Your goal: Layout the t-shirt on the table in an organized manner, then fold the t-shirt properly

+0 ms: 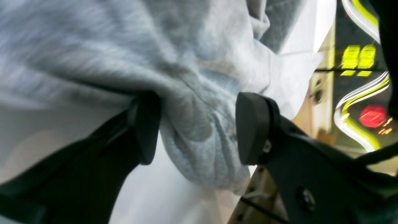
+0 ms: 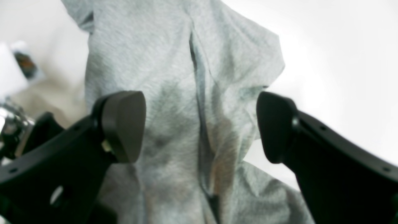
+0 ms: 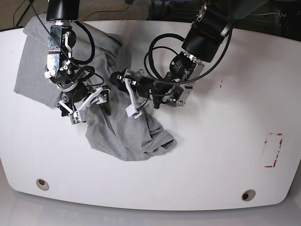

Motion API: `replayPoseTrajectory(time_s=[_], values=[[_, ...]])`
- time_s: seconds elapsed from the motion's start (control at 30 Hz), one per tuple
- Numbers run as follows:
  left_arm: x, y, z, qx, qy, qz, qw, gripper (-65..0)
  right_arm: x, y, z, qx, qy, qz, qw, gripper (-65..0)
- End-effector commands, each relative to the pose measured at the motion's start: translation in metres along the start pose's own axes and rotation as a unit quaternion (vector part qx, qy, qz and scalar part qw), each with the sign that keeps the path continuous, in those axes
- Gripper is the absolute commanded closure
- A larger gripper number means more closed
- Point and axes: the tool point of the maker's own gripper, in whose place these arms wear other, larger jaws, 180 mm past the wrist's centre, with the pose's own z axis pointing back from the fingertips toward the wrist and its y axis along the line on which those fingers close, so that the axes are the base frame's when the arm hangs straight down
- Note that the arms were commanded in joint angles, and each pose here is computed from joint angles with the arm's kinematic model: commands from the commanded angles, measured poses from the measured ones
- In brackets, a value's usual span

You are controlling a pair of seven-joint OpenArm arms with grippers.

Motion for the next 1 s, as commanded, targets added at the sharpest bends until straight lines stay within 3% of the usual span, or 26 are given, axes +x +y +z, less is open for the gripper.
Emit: replayPoseTrajectory(time_s=[0.0,0.33,0.57,0.97], values=[[-0.008,0.001,-0.003,0.014,0.025,-0.012,1.000,-34.0,0.021,-0.005,0.001,-0.003,-0.031,0.009,0.9995,-52.3],[-0.012,0.002,-0.004,0.016,0.031,-0.017,0.999,-4.6,0.033,-0.016,-0.011,-0.010,-0.037,0.003,0.9993,-52.5],[-0.023,0.037,0.013,0.050,0.040,-0.010,0.998,-4.2,0.035,-0.019,-0.012,-0.011,-0.038,0.004,0.9992,-52.5],[-0.032,0.112,0.074,0.113,0.058,-0.072,0.989,-4.0,0.039,-0.020,-0.015,-0.011,-0.041,0.002,0.9991,-52.5]])
